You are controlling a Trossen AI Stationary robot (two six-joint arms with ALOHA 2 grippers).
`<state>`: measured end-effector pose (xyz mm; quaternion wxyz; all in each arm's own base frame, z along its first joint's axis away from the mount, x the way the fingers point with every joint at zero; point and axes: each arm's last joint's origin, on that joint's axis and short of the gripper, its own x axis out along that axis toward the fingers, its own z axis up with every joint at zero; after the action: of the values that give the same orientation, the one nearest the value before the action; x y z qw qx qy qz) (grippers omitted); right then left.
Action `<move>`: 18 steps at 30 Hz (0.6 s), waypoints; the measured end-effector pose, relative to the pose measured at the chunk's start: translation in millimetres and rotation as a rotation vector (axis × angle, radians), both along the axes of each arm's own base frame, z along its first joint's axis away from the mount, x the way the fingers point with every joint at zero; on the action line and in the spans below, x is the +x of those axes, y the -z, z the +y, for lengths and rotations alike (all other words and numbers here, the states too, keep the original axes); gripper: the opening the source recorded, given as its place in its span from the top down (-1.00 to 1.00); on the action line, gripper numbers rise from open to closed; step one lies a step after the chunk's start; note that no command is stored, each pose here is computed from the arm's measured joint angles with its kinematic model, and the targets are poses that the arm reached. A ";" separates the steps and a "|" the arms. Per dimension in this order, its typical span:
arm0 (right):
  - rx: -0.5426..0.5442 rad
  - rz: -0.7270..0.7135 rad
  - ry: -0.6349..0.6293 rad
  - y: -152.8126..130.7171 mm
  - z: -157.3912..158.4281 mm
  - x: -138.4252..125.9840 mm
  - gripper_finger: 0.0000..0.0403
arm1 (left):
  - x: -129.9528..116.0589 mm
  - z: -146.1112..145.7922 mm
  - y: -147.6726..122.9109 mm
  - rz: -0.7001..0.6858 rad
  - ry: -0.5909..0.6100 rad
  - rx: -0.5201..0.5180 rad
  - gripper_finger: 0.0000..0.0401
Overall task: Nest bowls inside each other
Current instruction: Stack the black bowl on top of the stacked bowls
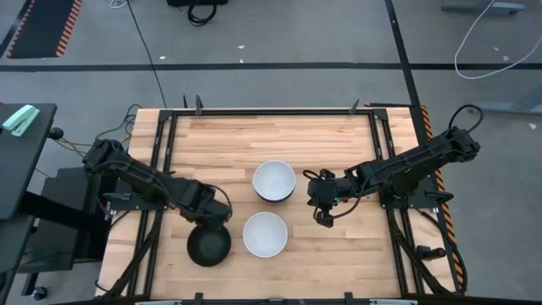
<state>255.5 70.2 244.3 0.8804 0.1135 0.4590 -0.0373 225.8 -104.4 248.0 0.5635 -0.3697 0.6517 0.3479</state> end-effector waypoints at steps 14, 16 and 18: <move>0.041 0.011 -0.029 0.1 1.5 -0.3 0.93 | -14.2 -14.0 36.7 0.014 -0.089 -0.008 0.46; 0.046 0.013 -0.033 0.1 1.7 -0.3 0.93 | -11.1 -15.8 41.5 -0.028 -0.094 -0.033 0.46; 0.054 0.015 -0.039 0.1 1.9 -0.4 0.93 | -8.3 -17.3 44.9 -0.064 -0.095 -0.055 0.46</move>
<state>255.1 72.2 244.2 0.8740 0.1281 0.4686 -0.0086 217.5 -121.7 203.1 0.5565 -0.4266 0.6244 0.3441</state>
